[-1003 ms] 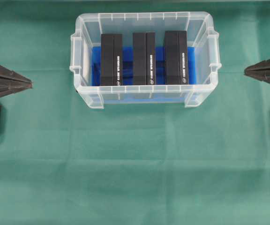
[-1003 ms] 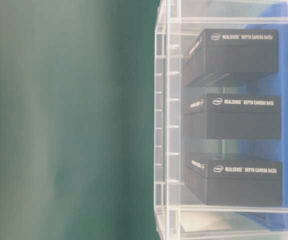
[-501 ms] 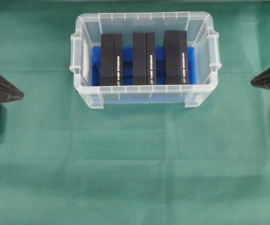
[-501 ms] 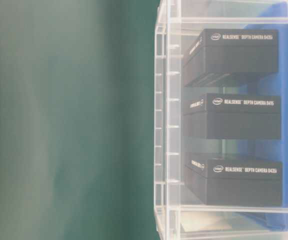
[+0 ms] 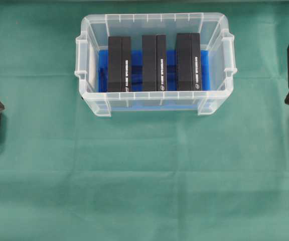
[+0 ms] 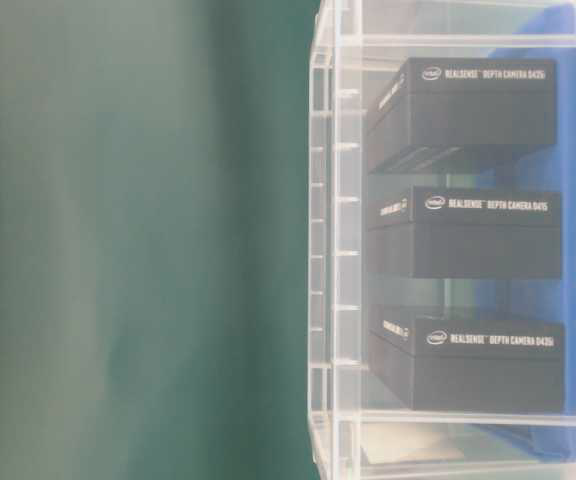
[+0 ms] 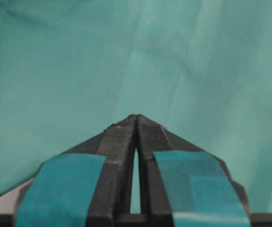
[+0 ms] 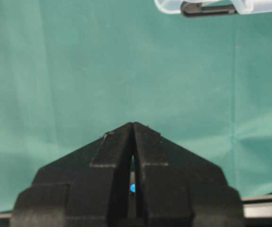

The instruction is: Take out the box from the case.

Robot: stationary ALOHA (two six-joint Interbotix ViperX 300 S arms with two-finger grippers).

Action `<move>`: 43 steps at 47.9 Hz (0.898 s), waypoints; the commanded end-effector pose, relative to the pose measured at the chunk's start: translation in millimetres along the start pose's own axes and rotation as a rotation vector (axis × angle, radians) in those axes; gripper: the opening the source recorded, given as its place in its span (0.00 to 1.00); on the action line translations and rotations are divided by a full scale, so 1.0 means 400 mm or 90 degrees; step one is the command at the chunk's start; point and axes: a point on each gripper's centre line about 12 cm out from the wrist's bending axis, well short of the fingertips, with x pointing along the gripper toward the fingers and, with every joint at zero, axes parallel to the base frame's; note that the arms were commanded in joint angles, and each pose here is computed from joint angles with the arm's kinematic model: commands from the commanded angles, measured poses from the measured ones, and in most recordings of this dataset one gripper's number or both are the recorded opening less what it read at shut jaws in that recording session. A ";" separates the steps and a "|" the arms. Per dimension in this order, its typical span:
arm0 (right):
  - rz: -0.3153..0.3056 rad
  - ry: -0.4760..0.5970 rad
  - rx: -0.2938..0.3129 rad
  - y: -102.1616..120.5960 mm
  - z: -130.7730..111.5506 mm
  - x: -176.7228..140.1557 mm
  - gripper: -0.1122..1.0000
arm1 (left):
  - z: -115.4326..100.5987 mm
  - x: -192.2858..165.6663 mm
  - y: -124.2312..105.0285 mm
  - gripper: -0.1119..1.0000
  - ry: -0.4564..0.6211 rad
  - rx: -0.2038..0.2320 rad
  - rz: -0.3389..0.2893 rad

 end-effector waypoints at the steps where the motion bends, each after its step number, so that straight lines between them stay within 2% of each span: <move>1: -0.003 -0.014 0.024 -0.001 0.015 -0.017 0.10 | 0.017 -0.007 -0.005 0.11 -0.007 -0.005 -0.001; 5: -0.011 -0.004 0.082 -0.003 0.017 -0.011 0.10 | 0.024 0.003 -0.007 0.11 0.002 -0.027 0.003; 9: -0.032 0.010 0.171 -0.010 0.020 0.000 0.10 | 0.032 0.015 -0.005 0.11 0.011 -0.077 0.012; 10: -0.044 0.017 0.210 -0.013 0.021 0.005 0.10 | 0.034 0.016 -0.004 0.11 0.011 -0.094 0.014; 15: -0.093 0.039 0.333 -0.027 0.020 0.018 0.10 | 0.041 0.026 0.004 0.11 0.016 -0.190 0.027; 17: -0.111 0.044 0.375 -0.032 0.018 0.019 0.10 | 0.042 0.026 0.010 0.11 0.015 -0.245 0.034; 21: -0.142 0.049 0.444 -0.042 0.014 0.022 0.10 | 0.041 0.026 0.019 0.11 0.016 -0.331 0.044; 28: -0.160 0.046 0.550 -0.043 0.013 0.022 0.10 | 0.033 0.028 0.024 0.11 0.032 -0.471 0.066; 30: -0.162 0.041 0.581 -0.044 0.013 0.022 0.10 | 0.030 0.028 0.026 0.11 0.038 -0.501 0.075; 34: -0.169 0.031 0.643 -0.047 0.013 0.022 0.10 | 0.025 0.027 0.031 0.11 0.044 -0.547 0.095; 37: -0.174 0.027 0.679 -0.047 0.013 0.023 0.10 | 0.025 0.030 0.031 0.11 0.049 -0.570 0.102; 40: -0.177 0.029 0.687 -0.047 0.013 0.023 0.10 | 0.026 0.031 0.031 0.11 0.050 -0.584 0.106; 43: -0.179 0.031 0.688 -0.046 0.015 0.026 0.10 | 0.028 0.034 0.031 0.11 0.053 -0.586 0.109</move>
